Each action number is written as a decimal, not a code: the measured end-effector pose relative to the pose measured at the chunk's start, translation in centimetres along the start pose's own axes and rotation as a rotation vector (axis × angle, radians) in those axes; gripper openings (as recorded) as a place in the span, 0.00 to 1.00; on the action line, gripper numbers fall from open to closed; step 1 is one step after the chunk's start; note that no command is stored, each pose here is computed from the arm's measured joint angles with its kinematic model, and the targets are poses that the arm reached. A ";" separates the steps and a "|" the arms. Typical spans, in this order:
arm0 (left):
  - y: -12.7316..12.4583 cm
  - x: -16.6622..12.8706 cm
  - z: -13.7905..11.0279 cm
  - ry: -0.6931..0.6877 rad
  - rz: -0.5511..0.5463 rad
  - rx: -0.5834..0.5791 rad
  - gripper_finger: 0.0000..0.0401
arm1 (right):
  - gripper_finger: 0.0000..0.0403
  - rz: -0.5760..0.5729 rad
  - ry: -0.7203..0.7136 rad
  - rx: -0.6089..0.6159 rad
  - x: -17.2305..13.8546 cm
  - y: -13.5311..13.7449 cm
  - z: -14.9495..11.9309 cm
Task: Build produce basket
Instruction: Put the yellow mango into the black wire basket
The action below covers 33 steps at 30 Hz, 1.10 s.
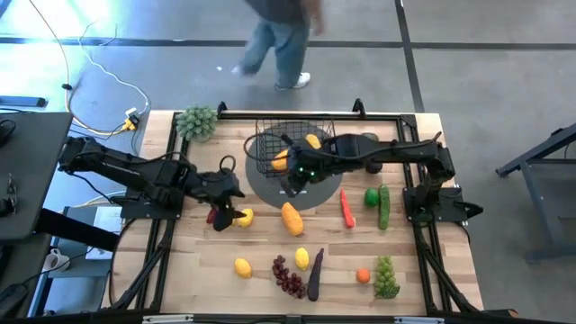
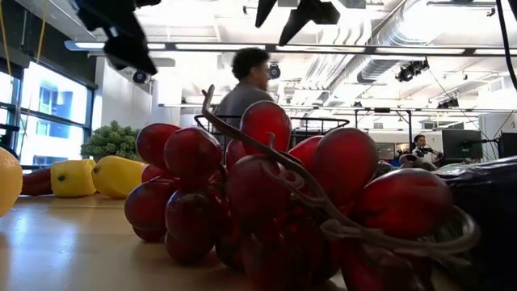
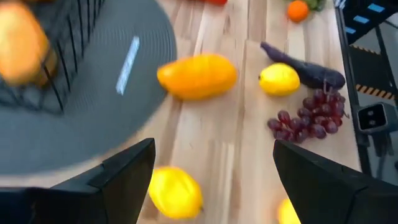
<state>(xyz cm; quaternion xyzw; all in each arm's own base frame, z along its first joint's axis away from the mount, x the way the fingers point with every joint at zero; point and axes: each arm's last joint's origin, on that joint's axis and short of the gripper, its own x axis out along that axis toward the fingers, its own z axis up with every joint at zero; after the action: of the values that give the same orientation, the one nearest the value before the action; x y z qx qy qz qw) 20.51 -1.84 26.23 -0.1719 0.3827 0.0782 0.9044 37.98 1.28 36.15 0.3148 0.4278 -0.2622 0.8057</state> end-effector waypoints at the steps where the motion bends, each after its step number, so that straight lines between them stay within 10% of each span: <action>1: -0.2 0.0 -0.3 0.015 0.000 -0.011 0.78 | 0.56 0.013 0.014 -0.003 0.0 0.2 -0.2; 13: -2.6 -0.6 -2.7 0.105 0.015 -0.015 0.78 | 0.60 0.045 0.071 -0.055 0.3 2.3 -2.8; 33: -3.2 -0.8 -3.4 0.126 0.021 0.001 0.78 | 0.68 -0.101 0.284 0.027 10.4 3.6 -5.1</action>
<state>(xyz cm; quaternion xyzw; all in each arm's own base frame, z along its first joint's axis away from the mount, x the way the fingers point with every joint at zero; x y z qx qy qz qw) 18.54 -6.05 25.37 -0.1718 0.4406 0.0766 0.8778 42.98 5.83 26.06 0.3374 0.5492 -0.2609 0.7187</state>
